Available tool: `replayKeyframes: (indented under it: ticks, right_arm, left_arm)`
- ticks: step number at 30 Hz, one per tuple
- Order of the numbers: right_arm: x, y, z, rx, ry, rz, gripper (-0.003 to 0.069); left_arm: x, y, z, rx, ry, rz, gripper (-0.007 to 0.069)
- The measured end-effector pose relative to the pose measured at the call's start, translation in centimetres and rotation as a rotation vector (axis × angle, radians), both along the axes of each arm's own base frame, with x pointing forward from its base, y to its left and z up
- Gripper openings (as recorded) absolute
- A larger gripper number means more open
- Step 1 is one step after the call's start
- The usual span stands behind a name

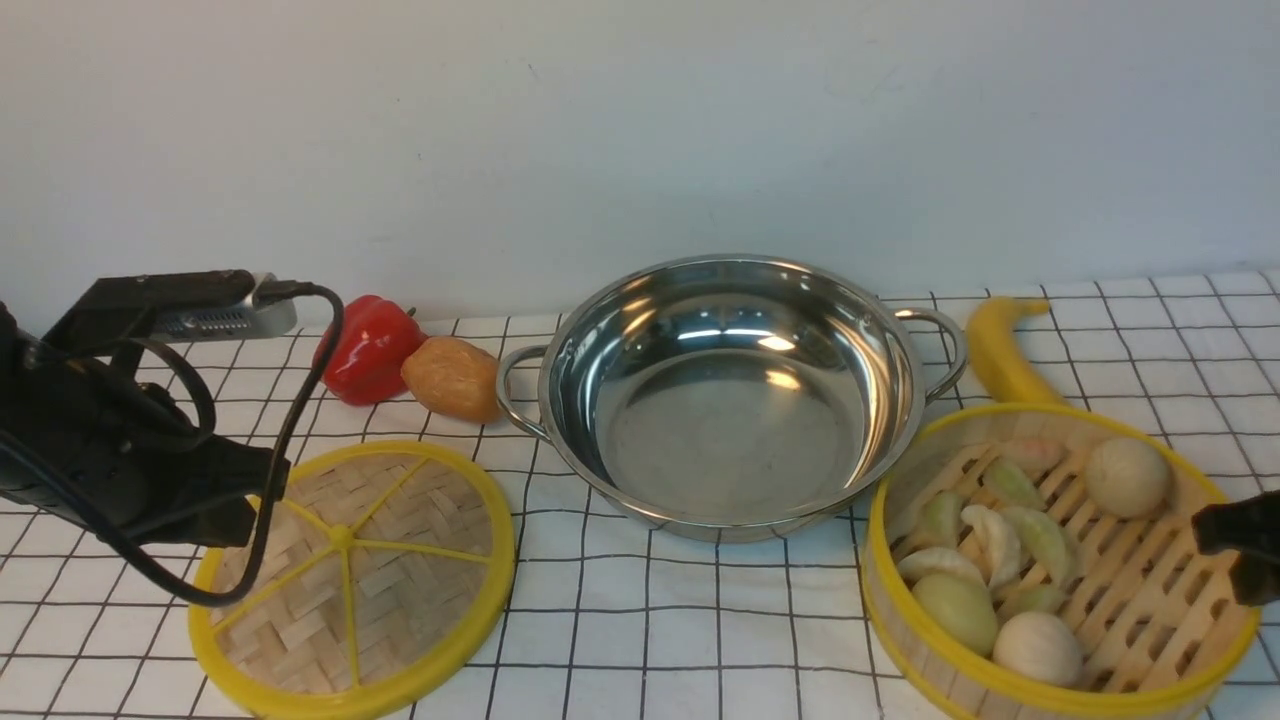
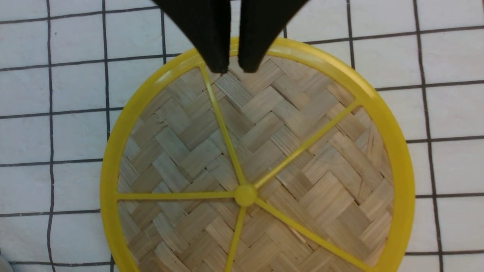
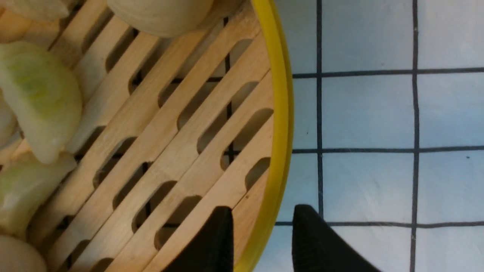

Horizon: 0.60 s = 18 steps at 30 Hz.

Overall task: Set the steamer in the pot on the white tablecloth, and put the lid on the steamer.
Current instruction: 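Reach for and grasp the rim of the bamboo steamer holding the buns with the right gripper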

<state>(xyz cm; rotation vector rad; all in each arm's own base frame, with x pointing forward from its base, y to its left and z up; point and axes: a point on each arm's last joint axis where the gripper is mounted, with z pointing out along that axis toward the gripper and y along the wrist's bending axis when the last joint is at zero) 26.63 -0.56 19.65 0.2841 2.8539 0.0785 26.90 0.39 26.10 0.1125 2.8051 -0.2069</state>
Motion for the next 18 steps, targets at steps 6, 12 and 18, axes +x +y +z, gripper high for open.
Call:
replayKeyframes:
  ticks: [6,12,18]
  right_arm:
    - [1.3,-0.1,-0.2,0.001,0.007,-0.009,0.0240]
    - [2.4,-0.1,-1.4,0.000,0.042,-0.010,0.0240]
    - [2.9,-0.4,-3.0,-0.027,0.109,0.003,0.0240]
  left_arm:
    - [0.0,0.0,0.0,0.000,-0.001,0.000,0.0043]
    - [0.0,0.0,0.0,0.000,-0.001,0.001,0.0053]
    - [0.0,0.0,0.0,0.000,-0.001,0.001,0.0053]
